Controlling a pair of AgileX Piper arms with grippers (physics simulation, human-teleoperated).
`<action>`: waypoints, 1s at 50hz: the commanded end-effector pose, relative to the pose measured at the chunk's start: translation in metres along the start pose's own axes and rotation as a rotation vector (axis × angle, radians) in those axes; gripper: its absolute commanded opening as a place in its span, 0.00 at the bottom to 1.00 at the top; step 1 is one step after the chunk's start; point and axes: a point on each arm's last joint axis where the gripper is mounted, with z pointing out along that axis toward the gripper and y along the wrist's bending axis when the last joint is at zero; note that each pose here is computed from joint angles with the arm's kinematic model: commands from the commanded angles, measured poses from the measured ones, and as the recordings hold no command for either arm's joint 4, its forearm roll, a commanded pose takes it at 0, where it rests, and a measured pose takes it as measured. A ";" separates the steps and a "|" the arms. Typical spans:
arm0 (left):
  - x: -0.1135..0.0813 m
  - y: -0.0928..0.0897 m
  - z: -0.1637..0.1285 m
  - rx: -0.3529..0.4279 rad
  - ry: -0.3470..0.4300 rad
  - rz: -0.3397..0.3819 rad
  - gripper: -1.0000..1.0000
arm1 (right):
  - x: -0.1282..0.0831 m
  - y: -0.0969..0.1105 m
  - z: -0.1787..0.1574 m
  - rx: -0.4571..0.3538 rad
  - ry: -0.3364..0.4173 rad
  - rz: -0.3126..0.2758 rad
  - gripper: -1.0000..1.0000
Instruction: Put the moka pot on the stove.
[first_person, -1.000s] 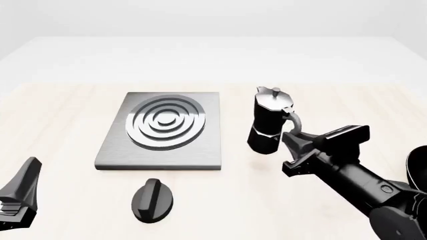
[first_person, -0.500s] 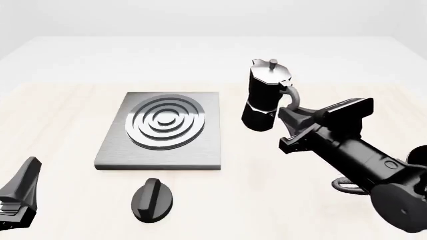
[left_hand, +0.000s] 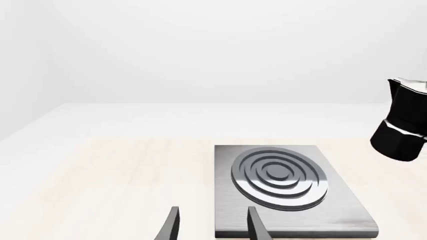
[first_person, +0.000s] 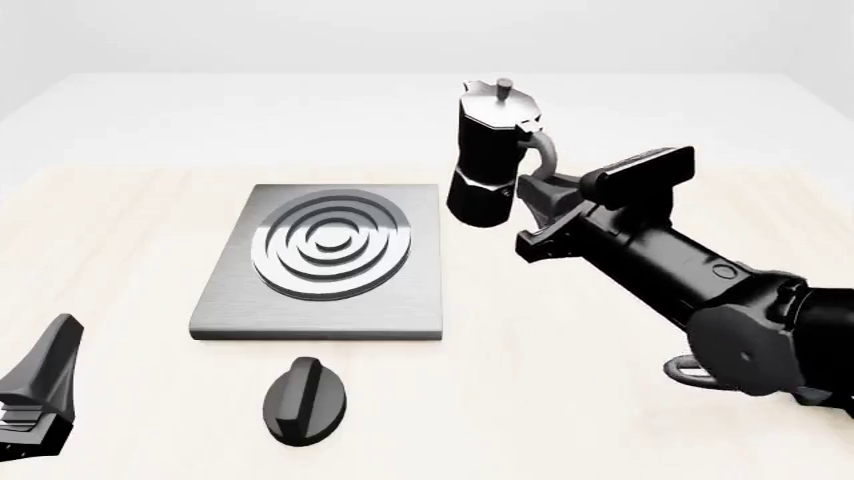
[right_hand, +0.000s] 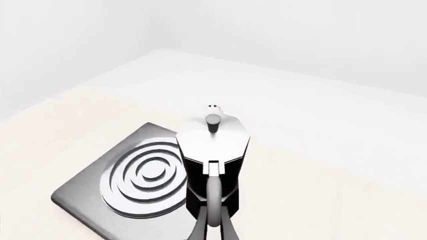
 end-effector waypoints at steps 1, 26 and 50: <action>0.000 0.000 0.000 0.000 0.000 0.000 1.00 | -0.008 0.008 0.022 -0.027 -0.024 0.003 0.00; 0.000 0.000 0.000 0.000 0.000 0.000 1.00 | -0.005 0.024 0.062 -0.071 -0.013 0.010 0.00; 0.000 0.000 0.000 0.000 0.000 0.000 1.00 | 0.001 0.042 0.093 -0.115 0.011 0.003 0.00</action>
